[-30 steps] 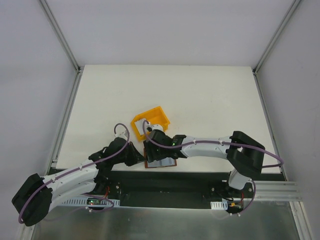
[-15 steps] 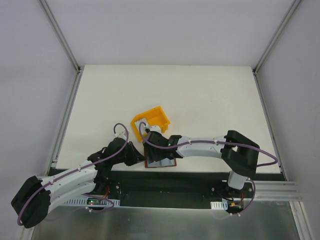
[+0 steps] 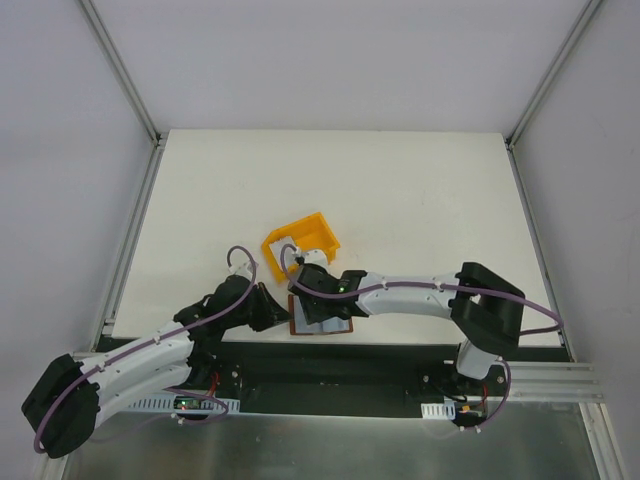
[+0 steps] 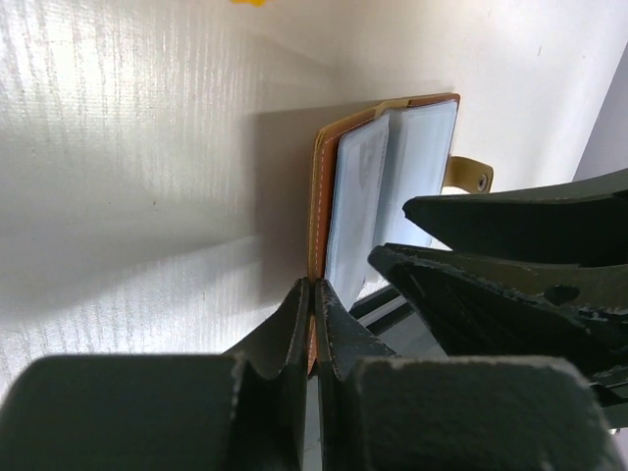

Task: Put the credit cards into the card holder
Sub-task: Close the card holder at the center of the board.

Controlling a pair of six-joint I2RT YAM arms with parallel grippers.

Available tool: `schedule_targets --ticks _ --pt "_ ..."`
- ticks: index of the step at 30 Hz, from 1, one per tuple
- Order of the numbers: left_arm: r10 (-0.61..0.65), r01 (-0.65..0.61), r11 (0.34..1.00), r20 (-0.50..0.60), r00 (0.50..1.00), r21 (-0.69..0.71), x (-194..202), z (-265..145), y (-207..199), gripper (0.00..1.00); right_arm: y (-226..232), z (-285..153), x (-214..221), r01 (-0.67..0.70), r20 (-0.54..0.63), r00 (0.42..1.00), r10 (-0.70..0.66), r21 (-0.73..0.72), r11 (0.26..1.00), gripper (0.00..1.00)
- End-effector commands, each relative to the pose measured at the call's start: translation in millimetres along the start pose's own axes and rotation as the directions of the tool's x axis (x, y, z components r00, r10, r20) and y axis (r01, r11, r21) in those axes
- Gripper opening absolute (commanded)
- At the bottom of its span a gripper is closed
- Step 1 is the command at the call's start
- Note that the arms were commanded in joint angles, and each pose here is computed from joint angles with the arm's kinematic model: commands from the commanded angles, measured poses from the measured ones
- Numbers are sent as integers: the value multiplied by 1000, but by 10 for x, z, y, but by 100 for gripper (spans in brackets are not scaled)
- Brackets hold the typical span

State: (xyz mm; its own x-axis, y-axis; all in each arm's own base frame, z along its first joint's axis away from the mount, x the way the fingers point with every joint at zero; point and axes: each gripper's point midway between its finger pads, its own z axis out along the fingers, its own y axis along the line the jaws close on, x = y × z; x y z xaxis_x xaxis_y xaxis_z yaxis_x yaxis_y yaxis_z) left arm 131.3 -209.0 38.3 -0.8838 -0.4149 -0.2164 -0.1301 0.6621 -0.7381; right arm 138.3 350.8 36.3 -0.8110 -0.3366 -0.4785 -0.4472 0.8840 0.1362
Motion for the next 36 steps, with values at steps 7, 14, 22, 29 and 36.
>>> schedule_targets --ticks 7,14,22,29,36 --pt "39 -40 998 19 999 54 -90 -87 -236 0 -357 -295 -73 -71 61 996 68 47 996 31" --pt "74 -75 996 18 997 40 -129 -125 -299 0 -687 -538 -103 -90 124 990 72 147 985 45" --pt "108 -108 993 1 994 39 -149 -133 -403 0 -810 -511 4 -109 106 990 90 196 974 51" --pt "114 -114 993 -3 994 43 -149 -135 -430 0 -789 -378 18 -94 70 994 81 215 972 51" --pt "114 -113 992 -4 993 46 -154 -138 -441 0 -844 -296 40 -91 51 995 82 233 968 29"
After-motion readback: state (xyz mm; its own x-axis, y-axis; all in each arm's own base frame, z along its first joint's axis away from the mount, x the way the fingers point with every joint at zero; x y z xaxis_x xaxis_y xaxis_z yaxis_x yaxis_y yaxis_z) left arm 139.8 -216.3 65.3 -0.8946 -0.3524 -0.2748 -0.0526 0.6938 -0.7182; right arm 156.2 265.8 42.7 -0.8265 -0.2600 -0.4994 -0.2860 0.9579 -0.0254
